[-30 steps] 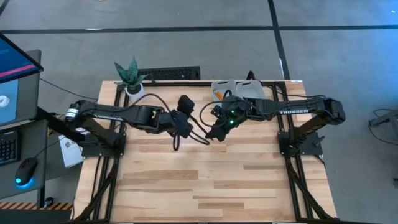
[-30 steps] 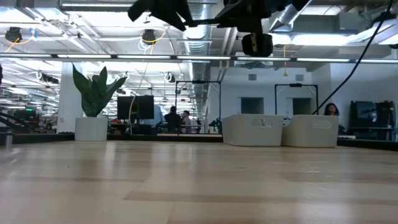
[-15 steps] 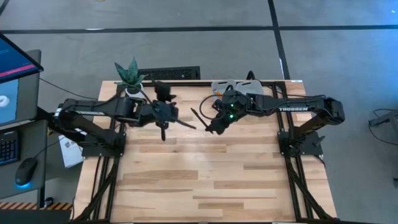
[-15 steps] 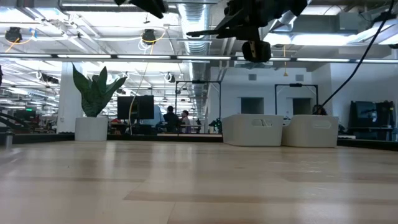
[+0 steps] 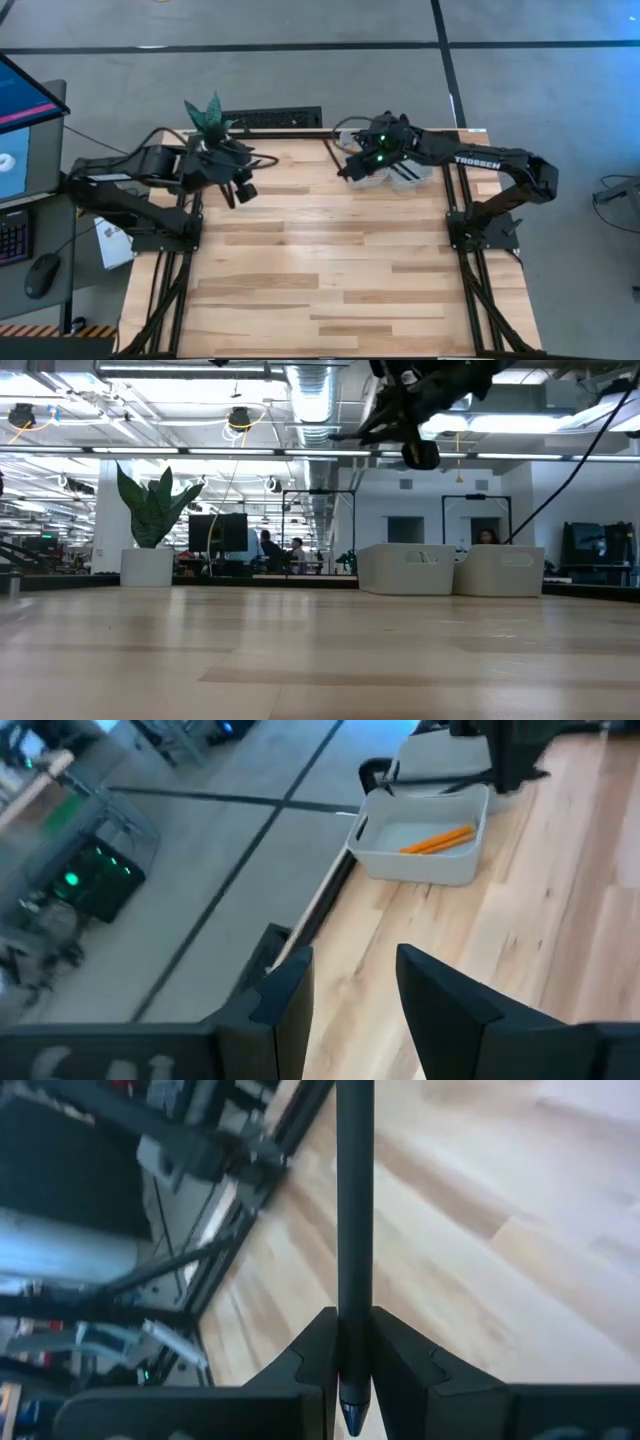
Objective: Sort pens & pencils
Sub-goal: Put the black pen into the right gray bin
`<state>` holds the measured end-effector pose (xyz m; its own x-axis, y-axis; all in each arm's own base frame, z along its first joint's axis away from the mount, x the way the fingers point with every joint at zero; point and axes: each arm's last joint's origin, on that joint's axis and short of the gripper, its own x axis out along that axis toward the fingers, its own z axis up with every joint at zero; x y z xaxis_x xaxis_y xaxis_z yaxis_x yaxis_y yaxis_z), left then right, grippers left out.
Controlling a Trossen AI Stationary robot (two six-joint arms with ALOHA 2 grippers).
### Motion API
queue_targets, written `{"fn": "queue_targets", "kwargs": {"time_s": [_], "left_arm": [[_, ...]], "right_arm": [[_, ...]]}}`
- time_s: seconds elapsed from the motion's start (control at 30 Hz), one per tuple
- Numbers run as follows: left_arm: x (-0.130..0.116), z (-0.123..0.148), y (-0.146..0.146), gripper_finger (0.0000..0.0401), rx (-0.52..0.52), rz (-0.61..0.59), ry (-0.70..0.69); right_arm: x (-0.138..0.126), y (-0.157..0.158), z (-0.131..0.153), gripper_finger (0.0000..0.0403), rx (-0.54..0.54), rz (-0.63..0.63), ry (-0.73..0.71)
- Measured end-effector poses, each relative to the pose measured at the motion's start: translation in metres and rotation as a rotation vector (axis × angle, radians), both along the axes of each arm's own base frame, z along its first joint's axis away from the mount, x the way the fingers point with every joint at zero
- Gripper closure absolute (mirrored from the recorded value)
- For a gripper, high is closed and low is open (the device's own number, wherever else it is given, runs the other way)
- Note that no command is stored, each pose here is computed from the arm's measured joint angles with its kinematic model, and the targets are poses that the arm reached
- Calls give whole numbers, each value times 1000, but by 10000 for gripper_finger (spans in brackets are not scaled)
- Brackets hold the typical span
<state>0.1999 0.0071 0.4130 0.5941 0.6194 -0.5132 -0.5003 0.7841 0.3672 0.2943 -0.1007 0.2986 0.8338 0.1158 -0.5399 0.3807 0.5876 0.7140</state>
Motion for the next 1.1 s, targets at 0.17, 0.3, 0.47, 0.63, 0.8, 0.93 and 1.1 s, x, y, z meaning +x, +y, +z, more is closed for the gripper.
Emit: {"fn": "queue_targets", "kwargs": {"time_s": [0.17,0.3,0.47,0.63,0.8,0.93,1.1], "left_arm": [[-19,-2,1,264,-33,24,-91],[-33,-4,2,264,-29,13,-229],[-49,-15,7,264,13,55,-340],[-60,-39,12,264,22,126,-410],[-60,-68,15,264,-15,172,-428],[-55,-89,17,264,-37,200,-434],[-49,-110,18,264,-56,220,-441]], "right_arm": [[-17,-15,9,329,-21,-58,-2],[-33,-22,14,329,-26,-120,31],[-52,-31,17,329,-63,-203,93],[-70,-44,10,329,-99,-280,229],[-87,-58,0,329,-125,-342,367],[-98,-66,-4,329,-116,-374,422],[-110,-71,-8,329,-115,-403,507]]}}
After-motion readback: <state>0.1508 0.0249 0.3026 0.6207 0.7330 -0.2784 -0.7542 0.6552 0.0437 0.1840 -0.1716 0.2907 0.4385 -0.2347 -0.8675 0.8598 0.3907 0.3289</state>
